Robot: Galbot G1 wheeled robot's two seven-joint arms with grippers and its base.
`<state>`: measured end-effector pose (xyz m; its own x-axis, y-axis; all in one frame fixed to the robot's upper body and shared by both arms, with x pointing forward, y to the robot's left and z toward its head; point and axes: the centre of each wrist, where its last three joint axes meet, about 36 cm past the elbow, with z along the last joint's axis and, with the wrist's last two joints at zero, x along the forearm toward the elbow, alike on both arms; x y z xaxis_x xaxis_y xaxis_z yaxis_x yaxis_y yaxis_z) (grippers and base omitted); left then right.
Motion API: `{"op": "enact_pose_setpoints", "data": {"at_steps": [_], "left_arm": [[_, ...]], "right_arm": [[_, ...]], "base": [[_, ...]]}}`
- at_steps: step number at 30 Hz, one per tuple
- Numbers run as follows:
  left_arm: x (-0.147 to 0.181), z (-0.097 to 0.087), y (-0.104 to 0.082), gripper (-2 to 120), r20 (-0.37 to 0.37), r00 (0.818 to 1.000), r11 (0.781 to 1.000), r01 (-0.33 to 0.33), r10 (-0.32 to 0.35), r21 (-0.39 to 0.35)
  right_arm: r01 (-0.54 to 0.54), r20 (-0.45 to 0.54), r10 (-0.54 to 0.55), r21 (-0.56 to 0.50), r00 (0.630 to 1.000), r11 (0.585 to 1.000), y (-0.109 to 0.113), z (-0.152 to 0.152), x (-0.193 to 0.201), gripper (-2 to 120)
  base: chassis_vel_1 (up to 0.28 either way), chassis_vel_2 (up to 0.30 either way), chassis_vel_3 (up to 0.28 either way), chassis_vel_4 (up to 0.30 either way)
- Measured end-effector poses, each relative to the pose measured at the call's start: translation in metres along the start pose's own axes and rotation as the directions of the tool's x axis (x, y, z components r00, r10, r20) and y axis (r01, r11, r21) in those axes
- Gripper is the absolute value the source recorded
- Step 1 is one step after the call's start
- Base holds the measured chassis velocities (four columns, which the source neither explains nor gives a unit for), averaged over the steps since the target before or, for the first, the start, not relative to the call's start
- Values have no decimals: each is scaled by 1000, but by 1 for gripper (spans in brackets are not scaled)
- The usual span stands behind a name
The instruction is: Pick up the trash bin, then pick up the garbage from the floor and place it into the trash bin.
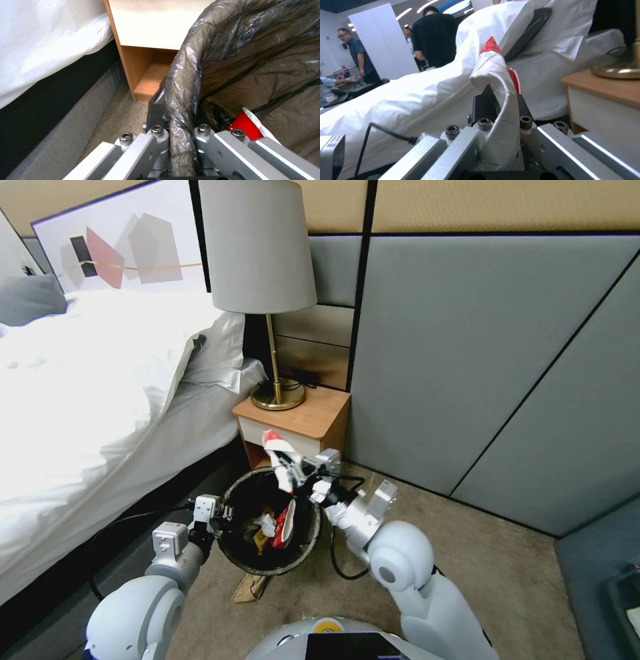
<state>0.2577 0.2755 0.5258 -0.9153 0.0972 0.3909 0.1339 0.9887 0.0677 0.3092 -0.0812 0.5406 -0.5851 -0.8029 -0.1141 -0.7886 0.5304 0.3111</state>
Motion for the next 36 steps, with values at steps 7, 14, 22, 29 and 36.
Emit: {"op": "enact_pose_setpoints", "data": {"at_steps": [7,14,22,29,36], "left_arm": [[0,-1,2,1,1,1000,1000,0,0,0],[0,-2,2,1,7,1000,1000,0,0,1],[0,-2,2,1,7,1000,1000,1,-1,3],[0,-3,2,1,7,1000,1000,1,-1,2],[1,-3,1,1,8,1000,1000,0,0,4]], "right_arm": [[-13,-112,12,-14,994,1000,8,16,-2,8],[-55,-145,51,-20,988,998,11,22,-3,30],[-73,-172,67,-29,983,997,14,30,-2,58],[-86,-175,79,-34,981,996,17,35,1,84],[-94,-166,89,-24,982,995,20,36,7,100]], "base": [[0,0,0,0],[0,0,0,0],[0,0,0,0],[0,0,0,0],[0,0,0,0]]}}
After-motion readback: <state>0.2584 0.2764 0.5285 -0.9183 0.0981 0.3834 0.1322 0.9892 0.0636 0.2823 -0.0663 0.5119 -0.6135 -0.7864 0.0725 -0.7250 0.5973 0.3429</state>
